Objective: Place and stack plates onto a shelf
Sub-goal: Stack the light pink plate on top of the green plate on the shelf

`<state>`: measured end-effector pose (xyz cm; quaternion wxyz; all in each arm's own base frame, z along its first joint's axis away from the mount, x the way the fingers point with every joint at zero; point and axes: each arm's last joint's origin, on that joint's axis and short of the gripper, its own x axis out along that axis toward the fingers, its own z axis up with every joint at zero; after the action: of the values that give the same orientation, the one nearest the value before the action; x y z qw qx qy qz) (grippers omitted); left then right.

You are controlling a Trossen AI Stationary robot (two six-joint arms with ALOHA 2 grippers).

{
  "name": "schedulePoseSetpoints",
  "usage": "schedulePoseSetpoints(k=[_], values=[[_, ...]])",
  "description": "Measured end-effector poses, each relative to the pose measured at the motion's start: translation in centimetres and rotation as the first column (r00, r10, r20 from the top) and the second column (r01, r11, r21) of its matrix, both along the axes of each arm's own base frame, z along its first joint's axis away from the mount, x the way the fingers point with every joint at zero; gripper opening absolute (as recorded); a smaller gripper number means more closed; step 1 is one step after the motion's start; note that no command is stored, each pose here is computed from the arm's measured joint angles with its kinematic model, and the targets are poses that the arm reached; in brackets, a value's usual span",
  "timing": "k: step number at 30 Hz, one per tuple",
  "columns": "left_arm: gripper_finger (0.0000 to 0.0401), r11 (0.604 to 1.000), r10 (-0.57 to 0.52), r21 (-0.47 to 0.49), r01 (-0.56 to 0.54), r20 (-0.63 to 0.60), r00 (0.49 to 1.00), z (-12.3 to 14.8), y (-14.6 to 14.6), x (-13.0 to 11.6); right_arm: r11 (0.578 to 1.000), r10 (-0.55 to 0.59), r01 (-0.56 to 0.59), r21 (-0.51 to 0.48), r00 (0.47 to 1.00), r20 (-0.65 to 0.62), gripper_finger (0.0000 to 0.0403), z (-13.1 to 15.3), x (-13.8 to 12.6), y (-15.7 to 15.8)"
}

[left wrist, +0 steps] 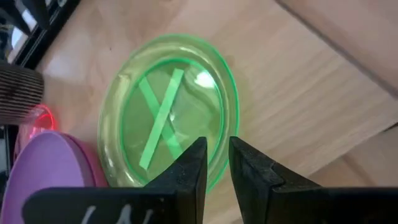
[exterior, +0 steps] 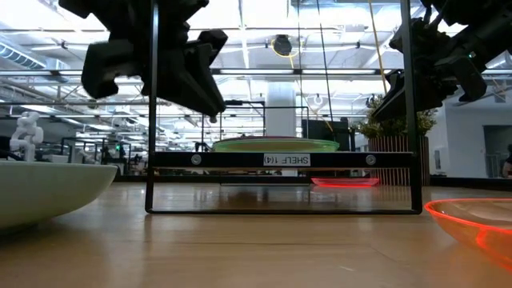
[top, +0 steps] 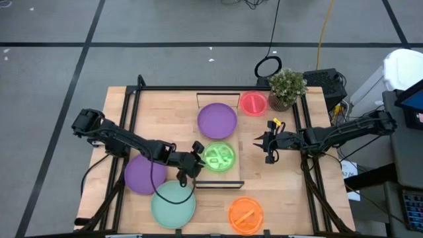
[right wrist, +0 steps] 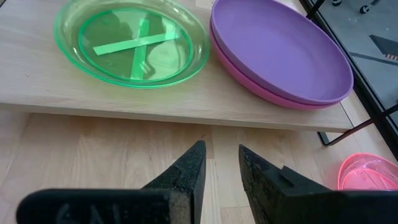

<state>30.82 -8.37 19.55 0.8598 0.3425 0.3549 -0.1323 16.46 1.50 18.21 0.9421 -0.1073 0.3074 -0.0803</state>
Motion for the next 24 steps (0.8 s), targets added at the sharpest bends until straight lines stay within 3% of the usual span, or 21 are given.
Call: schedulePoseSetpoints(k=[13, 24], values=[[0.0074, 0.994, 0.060, -0.088, -0.058, 0.019, 0.998, 2.2, -0.2, -1.6, 1.000, 0.001, -0.001, 0.000, 1.000, 0.000, 0.0082, 0.0, 0.0, 0.0], [0.0074, 0.967, 0.197, -0.174, -0.185, 0.050, 0.979, 4.4, -1.3, -3.8, 0.998, -0.027, 0.023, 0.053, 0.997, 0.069, 0.0082, 0.4, 0.3, 0.1]])
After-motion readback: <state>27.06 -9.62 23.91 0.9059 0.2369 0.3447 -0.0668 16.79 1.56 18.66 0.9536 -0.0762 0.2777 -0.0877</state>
